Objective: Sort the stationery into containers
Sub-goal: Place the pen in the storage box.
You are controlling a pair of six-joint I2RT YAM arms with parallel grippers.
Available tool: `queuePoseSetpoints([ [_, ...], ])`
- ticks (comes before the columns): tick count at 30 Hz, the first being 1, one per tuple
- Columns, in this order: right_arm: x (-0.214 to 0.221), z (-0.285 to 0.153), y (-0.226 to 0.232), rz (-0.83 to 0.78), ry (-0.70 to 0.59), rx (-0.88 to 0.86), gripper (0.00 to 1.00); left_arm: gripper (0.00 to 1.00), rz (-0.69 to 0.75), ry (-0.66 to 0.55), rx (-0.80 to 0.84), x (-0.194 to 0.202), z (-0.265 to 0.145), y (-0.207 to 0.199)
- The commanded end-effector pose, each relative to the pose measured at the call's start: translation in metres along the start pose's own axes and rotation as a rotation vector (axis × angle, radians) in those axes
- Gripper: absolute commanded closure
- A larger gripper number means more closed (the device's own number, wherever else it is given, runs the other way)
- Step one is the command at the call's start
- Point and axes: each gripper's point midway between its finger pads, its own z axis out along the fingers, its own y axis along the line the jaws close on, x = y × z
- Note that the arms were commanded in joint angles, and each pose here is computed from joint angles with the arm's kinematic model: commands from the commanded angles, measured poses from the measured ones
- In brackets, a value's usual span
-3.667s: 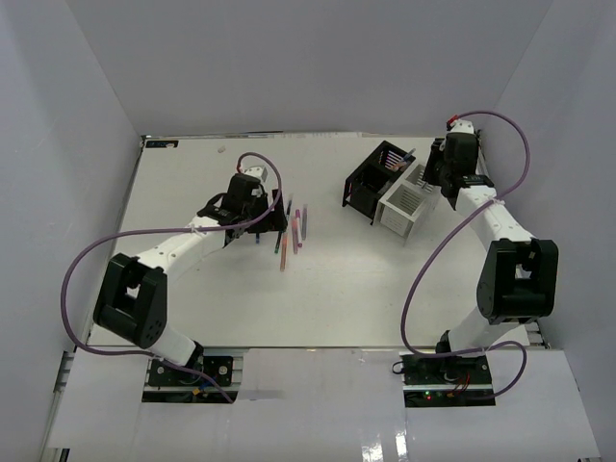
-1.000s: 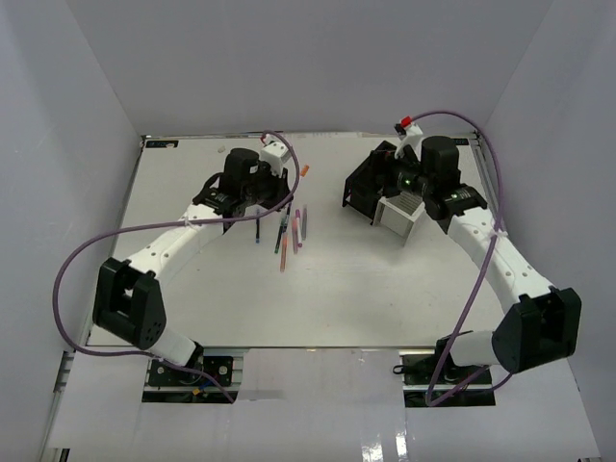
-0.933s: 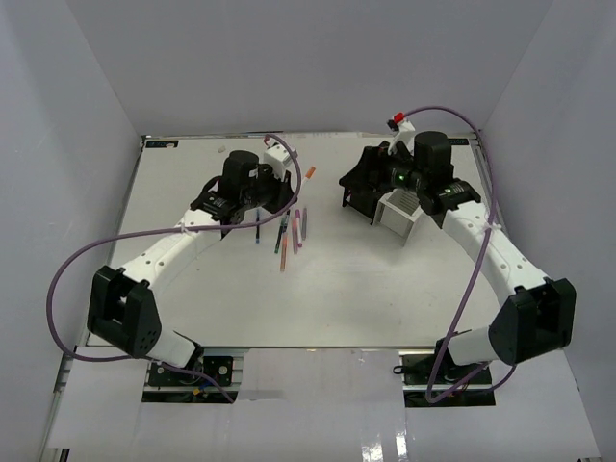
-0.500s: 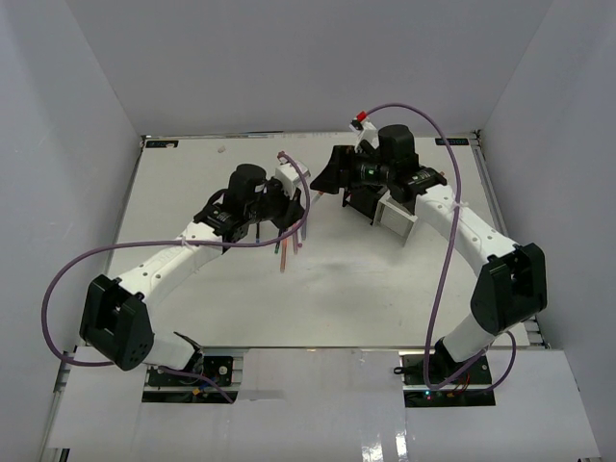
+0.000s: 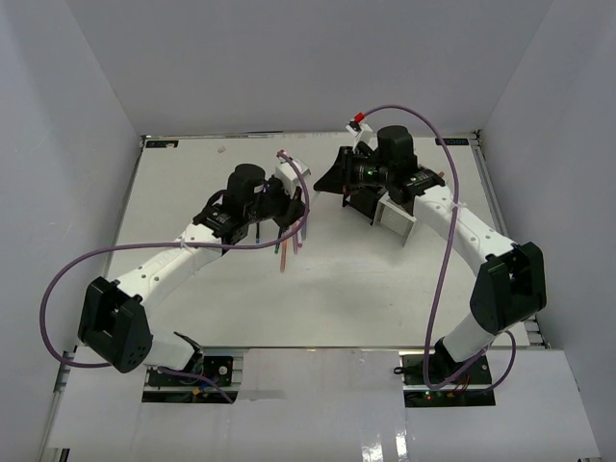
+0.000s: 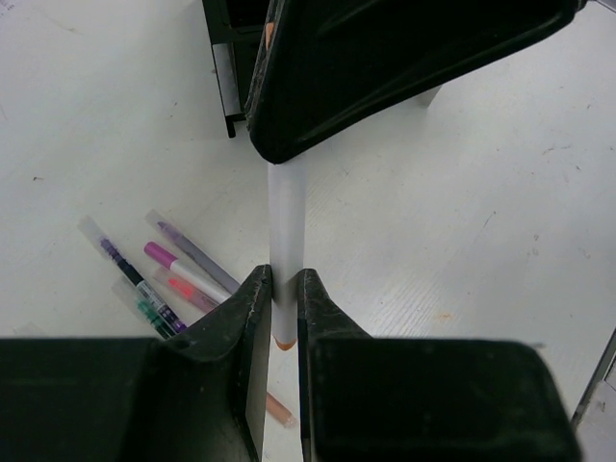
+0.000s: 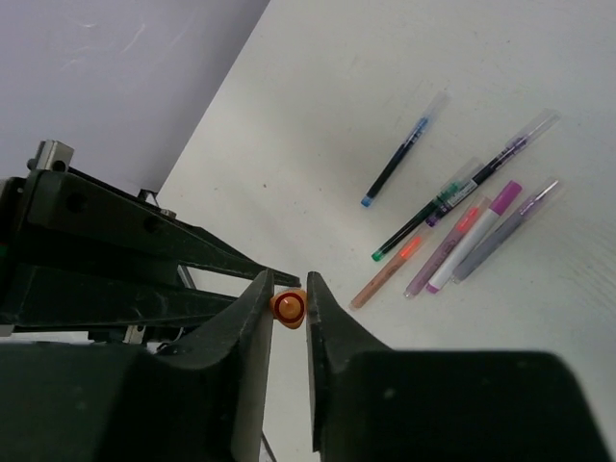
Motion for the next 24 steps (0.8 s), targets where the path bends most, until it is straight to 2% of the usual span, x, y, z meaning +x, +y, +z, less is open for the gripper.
queuePoseSetpoints([
  [1, -0.002, -0.003, 0.012, -0.030, -0.014, -0.046, 0.83, 0.94, 0.022, -0.060, 0.030, -0.016, -0.010, -0.011],
  [3, -0.002, -0.005, 0.010, -0.041, -0.021, -0.029, 0.92, 0.91, 0.013, -0.064, 0.027, -0.016, -0.010, -0.011],
  [6, -0.003, -0.014, 0.001, -0.059, -0.042, 0.013, 0.92, 0.73, -0.020, -0.063, -0.004, -0.015, -0.010, -0.007],
  [7, -0.006, -0.017, -0.005, -0.062, -0.058, 0.042, 0.92, 0.63, -0.035, -0.058, -0.019, -0.012, -0.010, -0.005],
  [8, -0.008, -0.026, -0.008, -0.069, -0.078, 0.064, 0.92, 0.47, -0.050, -0.052, -0.055, -0.009, -0.010, 0.001],
  [10, -0.021, -0.044, -0.031, -0.081, -0.136, 0.155, 0.92, 0.33, -0.118, -0.040, -0.088, -0.003, -0.010, 0.004],
  [11, -0.031, -0.063, -0.041, -0.093, -0.182, 0.208, 0.92, 0.20, -0.143, -0.028, -0.129, 0.003, -0.010, 0.010],
  [12, -0.037, -0.076, -0.057, -0.111, -0.212, 0.295, 0.92, 0.15, -0.175, -0.007, -0.153, 0.010, -0.010, 0.013],
  [14, -0.052, -0.107, -0.078, -0.130, -0.281, 0.412, 0.92, 0.08, -0.264, 0.021, -0.199, 0.021, -0.010, 0.017],
  [17, -0.072, -0.160, -0.120, -0.157, -0.394, 0.694, 0.92, 0.05, -0.394, 0.099, -0.277, 0.048, -0.007, 0.023],
  [21, -0.086, -0.210, -0.152, -0.193, -0.469, 0.941, 0.92, 0.02, -0.525, 0.142, -0.342, 0.067, -0.008, 0.025],
  [24, -0.092, -0.228, -0.170, -0.198, -0.487, 1.036, 0.92, 0.02, -0.585, 0.167, -0.361, 0.075, -0.008, 0.023],
])
